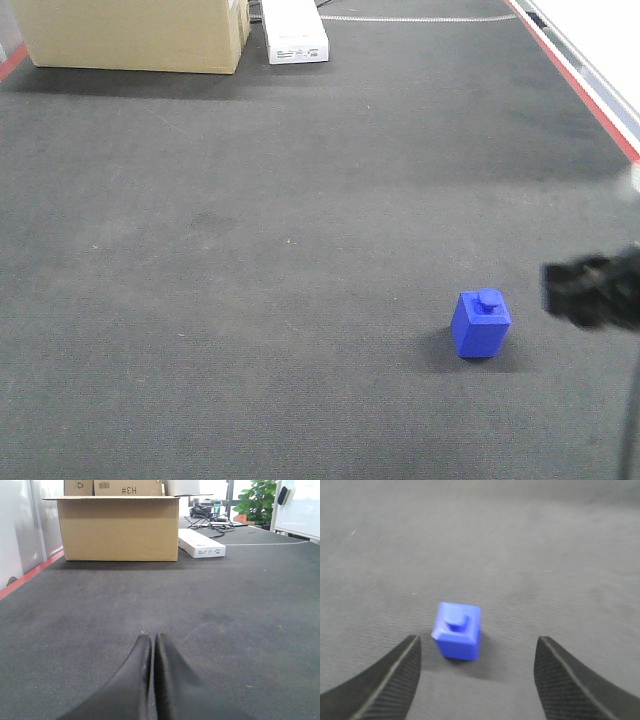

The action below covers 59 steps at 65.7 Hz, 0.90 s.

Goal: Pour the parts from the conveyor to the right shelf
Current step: 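Lower the right gripper over the blue block and close on it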

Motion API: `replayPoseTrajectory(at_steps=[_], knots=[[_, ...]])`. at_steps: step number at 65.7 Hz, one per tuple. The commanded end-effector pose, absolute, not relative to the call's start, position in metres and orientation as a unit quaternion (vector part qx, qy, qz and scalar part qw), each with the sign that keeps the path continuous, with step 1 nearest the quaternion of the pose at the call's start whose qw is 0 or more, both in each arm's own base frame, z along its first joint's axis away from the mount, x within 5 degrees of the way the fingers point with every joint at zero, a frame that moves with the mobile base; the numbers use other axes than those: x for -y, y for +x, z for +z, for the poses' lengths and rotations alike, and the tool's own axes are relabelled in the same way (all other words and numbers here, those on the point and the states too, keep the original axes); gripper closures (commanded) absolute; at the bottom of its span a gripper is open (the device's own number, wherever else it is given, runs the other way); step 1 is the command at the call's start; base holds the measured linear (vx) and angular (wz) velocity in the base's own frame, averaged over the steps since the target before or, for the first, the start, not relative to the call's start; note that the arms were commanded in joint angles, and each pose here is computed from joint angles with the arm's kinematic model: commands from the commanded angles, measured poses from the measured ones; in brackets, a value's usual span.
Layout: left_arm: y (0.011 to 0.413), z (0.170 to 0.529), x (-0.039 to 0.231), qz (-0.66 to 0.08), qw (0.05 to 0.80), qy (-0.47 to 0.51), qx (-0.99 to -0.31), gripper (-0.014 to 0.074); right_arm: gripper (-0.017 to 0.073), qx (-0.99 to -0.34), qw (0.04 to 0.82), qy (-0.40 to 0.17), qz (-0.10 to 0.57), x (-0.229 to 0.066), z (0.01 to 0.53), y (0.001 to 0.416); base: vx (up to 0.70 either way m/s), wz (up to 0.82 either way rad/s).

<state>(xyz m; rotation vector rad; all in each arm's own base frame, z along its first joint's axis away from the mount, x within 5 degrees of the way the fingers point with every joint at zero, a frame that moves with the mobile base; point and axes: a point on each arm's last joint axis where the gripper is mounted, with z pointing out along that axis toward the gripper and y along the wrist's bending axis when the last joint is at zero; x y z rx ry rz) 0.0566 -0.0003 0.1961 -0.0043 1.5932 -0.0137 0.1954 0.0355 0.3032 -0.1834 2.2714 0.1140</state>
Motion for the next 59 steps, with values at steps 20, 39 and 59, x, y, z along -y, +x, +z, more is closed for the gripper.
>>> replayPoseTrajectory(at_steps=[20,39,59], knots=[[0.055,0.21,0.001,-0.014,0.735,-0.004,-0.678,0.06,0.0083,-0.959,0.275,-0.038,0.049,-0.056,0.306,0.291,0.0,0.0],[0.055,0.21,0.001,-0.014,0.735,-0.004,-0.678,0.06,0.0083,-0.978,0.197,-0.04,0.053,-0.066,0.272,0.328,0.0,0.0],[0.055,0.21,0.001,-0.014,0.735,-0.004,-0.678,0.06,0.0083,-0.988,0.14,-0.044,0.045,-0.068,0.235,0.34,0.0,0.0]])
